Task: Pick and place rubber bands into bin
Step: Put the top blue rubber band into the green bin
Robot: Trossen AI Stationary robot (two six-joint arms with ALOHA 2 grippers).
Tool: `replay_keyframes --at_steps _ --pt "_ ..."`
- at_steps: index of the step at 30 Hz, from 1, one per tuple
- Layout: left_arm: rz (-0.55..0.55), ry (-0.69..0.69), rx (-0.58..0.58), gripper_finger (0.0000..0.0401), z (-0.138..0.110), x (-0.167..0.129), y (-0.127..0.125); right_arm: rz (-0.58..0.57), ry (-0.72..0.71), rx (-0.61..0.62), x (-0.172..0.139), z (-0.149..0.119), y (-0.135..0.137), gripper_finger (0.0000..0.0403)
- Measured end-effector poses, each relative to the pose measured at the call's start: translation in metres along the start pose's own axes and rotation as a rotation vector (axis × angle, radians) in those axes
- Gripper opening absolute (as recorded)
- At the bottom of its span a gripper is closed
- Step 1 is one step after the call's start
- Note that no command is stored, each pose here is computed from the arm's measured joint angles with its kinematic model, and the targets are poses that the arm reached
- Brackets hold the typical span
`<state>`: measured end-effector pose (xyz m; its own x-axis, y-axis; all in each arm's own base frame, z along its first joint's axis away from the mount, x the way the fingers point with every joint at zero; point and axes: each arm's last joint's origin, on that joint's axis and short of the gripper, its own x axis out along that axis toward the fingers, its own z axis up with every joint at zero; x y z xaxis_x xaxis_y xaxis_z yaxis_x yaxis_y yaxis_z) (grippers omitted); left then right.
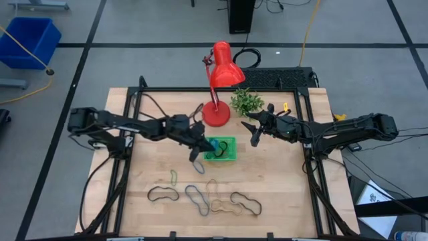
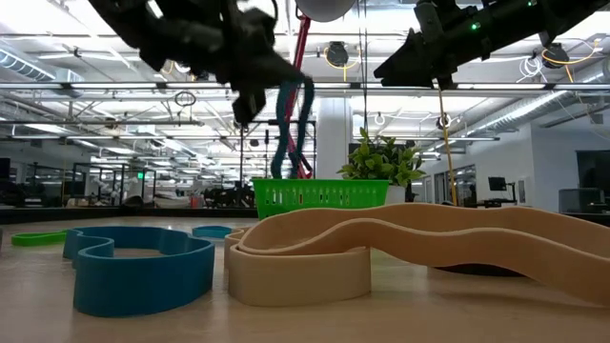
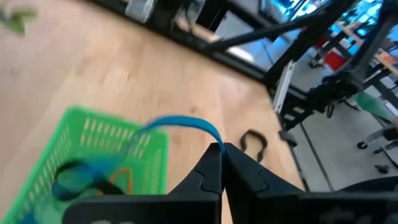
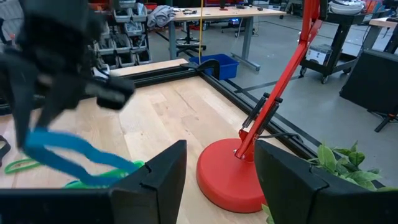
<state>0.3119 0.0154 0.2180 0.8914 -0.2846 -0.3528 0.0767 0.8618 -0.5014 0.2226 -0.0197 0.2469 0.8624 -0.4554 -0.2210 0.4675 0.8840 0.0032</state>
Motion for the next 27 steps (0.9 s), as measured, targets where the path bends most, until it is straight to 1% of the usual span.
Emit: replay_keyframes --at_steps 5,11,14,17,19,27 --pt "0.021 0.046 -0.034 0.0020 -0.014 0.017 0.013 0.000 0.000 0.000 0.000 0.000 0.000 0.0180" --pt "0.054 0.096 -0.089 0.0007 -0.026 0.029 0.027 0.000 0.000 0.000 0.000 0.000 0.000 0.0180" --pt "0.105 0.098 -0.115 0.0023 -0.031 0.033 0.032 0.000 0.000 0.000 0.000 0.000 0.000 0.0180" --pt "0.176 0.091 -0.120 0.0042 -0.034 0.034 0.036 0.000 0.000 0.000 0.000 0.000 0.000 0.0180" --pt "0.199 0.085 -0.118 0.0049 -0.034 0.034 0.037 0.000 0.001 0.000 0.000 0.000 0.000 0.0180" --pt "0.189 0.055 -0.124 0.0055 -0.031 0.034 0.036 0.000 0.004 -0.001 0.000 0.000 0.000 0.0180"
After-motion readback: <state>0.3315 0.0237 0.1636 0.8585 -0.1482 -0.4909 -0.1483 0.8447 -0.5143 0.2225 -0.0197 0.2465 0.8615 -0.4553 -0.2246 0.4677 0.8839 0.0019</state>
